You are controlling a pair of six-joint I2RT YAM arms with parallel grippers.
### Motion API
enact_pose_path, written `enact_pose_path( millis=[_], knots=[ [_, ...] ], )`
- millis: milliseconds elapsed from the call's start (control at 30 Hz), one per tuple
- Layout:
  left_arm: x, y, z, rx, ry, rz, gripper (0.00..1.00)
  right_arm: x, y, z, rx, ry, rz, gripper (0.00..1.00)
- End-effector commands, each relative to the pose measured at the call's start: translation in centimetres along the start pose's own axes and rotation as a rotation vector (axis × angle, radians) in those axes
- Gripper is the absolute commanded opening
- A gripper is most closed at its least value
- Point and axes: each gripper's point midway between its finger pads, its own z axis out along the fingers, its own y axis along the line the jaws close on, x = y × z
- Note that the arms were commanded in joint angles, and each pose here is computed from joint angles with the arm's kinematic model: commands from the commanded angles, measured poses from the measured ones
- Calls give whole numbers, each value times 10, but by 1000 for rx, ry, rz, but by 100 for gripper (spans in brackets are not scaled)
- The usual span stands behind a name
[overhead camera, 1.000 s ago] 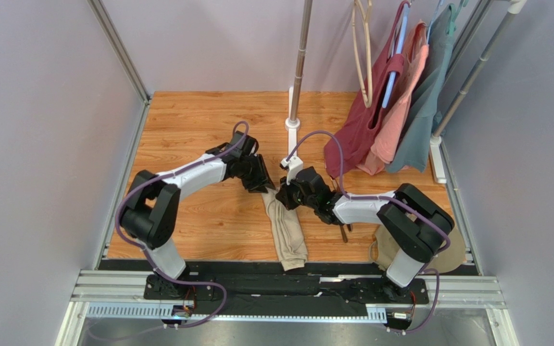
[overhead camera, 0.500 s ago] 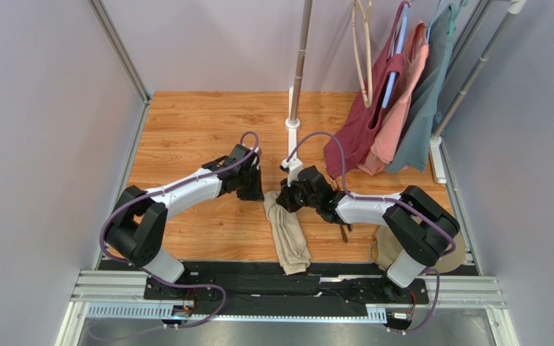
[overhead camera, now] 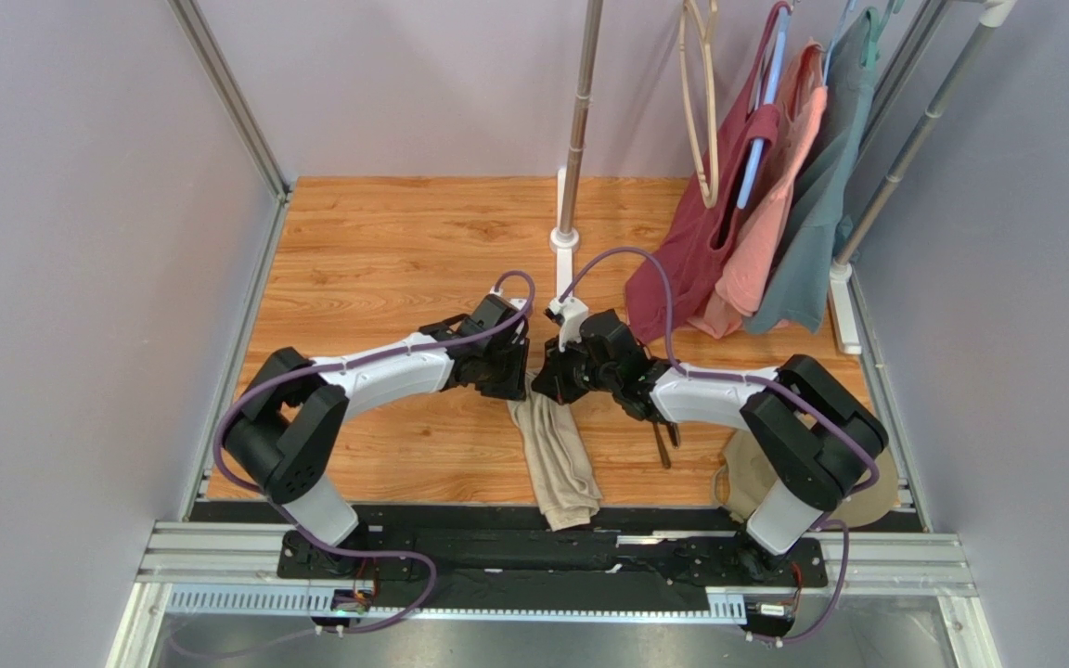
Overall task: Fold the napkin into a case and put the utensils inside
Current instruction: Stuff the top corner of the smaller-rectangle-folded napkin into the folded napkin.
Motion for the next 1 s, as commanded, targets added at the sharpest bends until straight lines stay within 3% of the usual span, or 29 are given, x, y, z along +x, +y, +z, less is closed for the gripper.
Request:
enact_pose_path(
  millis=[0,333,433,467,567,700,967],
  knots=[
    [-8,-1,1,-53,1,-12,31,-16,11,1,-50,-20,21,0],
    [-5,-1,9,-70,12,-32,36,-7,14,3,-86,49,76,0],
    [-3,0,14,-70,19,-46,28,-1,14,3,-101,87,79,0],
    [-2,0,14,-71,20,-49,18,0,15,3,-105,95,76,0],
    [-3,-1,15,-68,15,-57,6,10,14,1,-117,133,83,0],
    [-8,-4,11,-55,-8,-70,0,13,14,-5,-160,153,79,0],
    [-21,-6,-2,-26,-84,-126,0,23,15,-6,-196,222,50,0]
  ],
)
